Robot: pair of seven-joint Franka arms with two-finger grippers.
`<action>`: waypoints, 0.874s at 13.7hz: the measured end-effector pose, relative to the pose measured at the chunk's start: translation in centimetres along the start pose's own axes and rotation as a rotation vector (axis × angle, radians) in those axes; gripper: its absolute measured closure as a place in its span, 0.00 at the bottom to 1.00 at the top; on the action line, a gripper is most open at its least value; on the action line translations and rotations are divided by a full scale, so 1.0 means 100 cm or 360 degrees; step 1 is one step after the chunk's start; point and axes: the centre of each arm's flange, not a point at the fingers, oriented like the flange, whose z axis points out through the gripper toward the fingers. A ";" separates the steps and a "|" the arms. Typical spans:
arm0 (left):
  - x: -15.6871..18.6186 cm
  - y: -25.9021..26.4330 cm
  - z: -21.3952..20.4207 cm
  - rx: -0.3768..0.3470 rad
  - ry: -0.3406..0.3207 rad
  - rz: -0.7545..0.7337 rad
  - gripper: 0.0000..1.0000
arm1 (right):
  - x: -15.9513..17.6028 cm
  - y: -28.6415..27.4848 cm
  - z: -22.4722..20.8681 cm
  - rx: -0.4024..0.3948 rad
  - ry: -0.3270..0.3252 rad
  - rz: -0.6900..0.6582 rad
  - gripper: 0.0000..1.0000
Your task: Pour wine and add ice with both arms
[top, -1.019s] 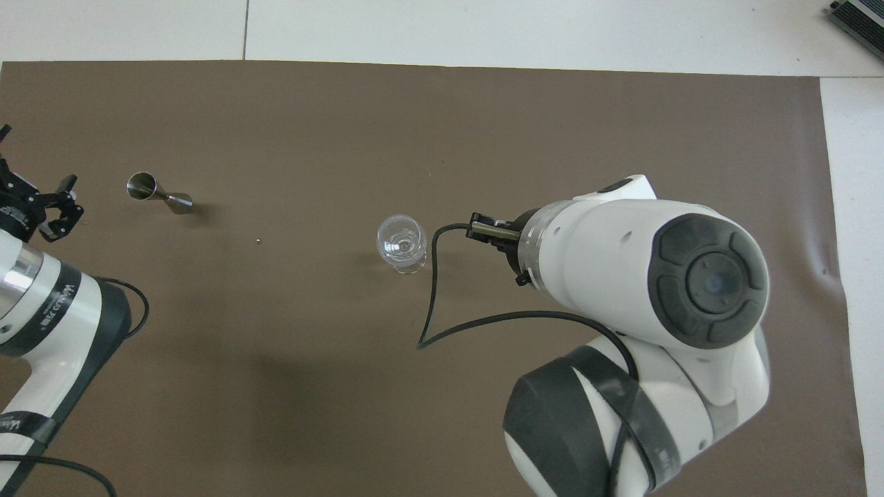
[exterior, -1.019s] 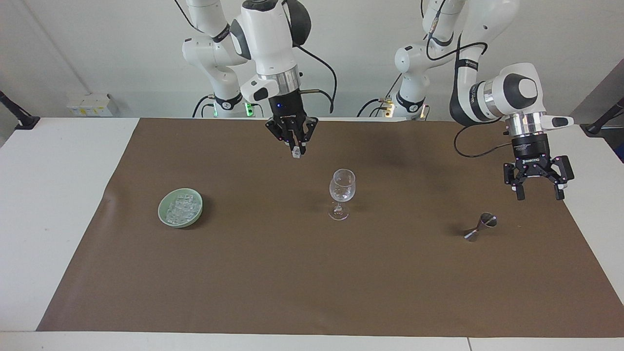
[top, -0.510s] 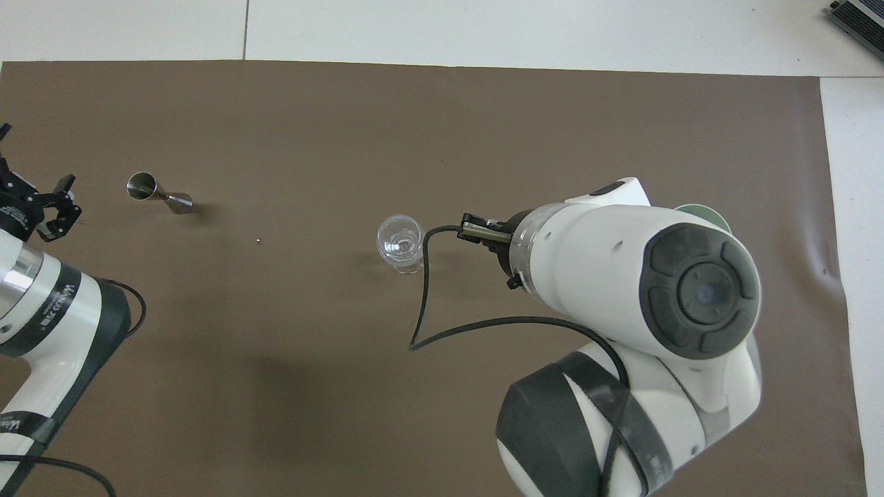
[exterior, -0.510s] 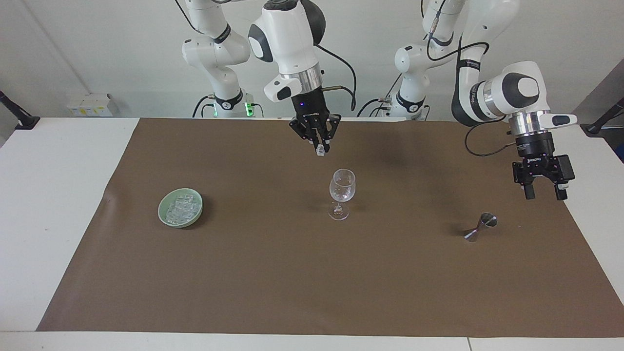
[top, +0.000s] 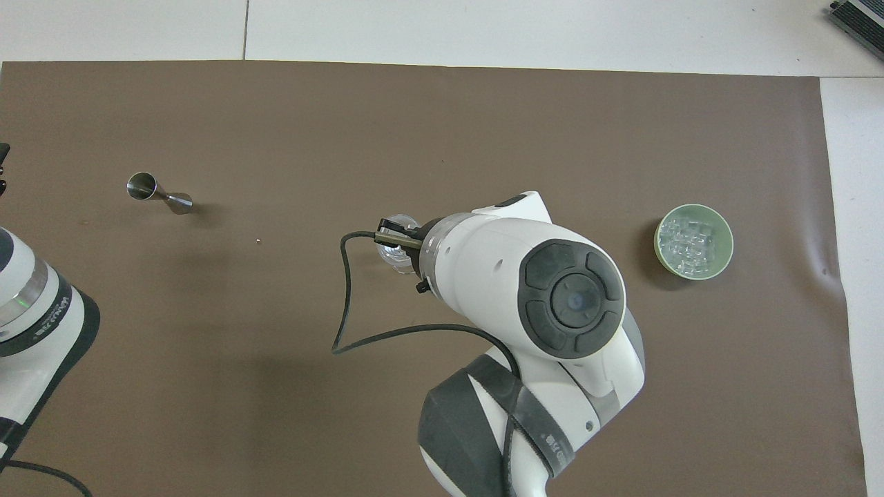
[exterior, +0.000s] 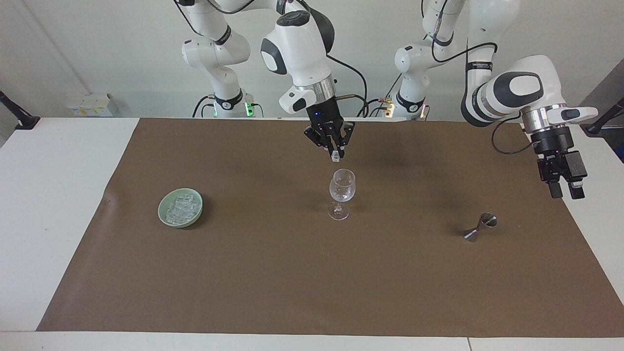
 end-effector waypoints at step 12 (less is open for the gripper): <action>0.023 0.032 0.016 -0.0066 -0.0303 0.0723 0.00 | 0.000 -0.004 0.053 0.0032 0.0040 -0.0093 0.78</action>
